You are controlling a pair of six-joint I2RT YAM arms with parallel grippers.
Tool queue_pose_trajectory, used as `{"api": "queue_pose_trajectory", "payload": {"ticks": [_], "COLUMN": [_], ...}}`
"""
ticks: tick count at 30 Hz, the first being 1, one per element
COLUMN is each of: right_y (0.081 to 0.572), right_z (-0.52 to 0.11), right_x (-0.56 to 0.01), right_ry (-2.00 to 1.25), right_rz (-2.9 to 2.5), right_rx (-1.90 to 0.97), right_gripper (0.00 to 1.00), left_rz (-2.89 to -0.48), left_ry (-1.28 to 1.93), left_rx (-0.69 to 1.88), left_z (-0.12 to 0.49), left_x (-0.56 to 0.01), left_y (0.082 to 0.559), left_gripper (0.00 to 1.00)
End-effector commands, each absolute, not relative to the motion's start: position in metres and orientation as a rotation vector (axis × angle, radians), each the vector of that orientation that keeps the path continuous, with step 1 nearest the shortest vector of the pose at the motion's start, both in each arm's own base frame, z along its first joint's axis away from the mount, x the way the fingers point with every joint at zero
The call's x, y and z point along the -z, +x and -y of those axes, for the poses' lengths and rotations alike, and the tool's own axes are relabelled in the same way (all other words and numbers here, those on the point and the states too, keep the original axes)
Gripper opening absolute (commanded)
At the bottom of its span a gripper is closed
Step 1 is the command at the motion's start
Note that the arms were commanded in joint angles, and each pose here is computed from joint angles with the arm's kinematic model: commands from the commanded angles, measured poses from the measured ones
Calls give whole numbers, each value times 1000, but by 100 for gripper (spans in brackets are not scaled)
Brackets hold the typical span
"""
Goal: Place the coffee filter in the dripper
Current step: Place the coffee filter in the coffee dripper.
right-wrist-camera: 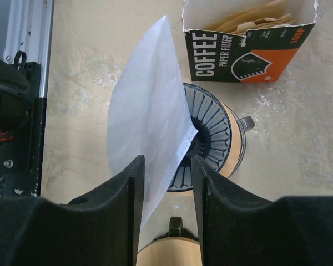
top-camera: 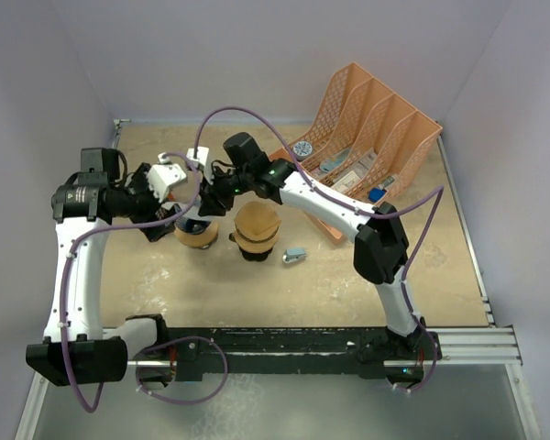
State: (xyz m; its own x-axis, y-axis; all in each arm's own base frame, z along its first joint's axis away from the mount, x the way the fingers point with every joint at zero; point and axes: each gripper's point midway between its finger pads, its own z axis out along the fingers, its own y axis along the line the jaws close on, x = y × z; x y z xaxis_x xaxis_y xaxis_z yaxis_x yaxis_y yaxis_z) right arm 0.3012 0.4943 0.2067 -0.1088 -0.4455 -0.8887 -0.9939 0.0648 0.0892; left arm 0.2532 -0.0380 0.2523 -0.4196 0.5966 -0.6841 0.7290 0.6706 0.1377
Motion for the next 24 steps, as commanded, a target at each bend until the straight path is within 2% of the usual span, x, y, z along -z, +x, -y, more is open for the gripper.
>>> {"api": "queue_pose_trajectory", "payload": {"ticks": [1,15,24], "right_y": [303,305,304], "right_z": [-496,-495,-496], "right_x": [-232,-231,-227], "right_ry": [-1437,-1431,-1440], "right_rz": [-1580,-1586,-1589], "right_rx": [-1063,-1138,-1152], "right_gripper": [41,40,39], "left_rz": [-1976,-1639,-1542], "left_ry": [1436,1755,1867], "left_rx": [280,333,360], "left_z": [48,72,89], "left_x": [-248,-250,-247], "left_y": [227,227,233], "left_gripper": [87,83,83]}}
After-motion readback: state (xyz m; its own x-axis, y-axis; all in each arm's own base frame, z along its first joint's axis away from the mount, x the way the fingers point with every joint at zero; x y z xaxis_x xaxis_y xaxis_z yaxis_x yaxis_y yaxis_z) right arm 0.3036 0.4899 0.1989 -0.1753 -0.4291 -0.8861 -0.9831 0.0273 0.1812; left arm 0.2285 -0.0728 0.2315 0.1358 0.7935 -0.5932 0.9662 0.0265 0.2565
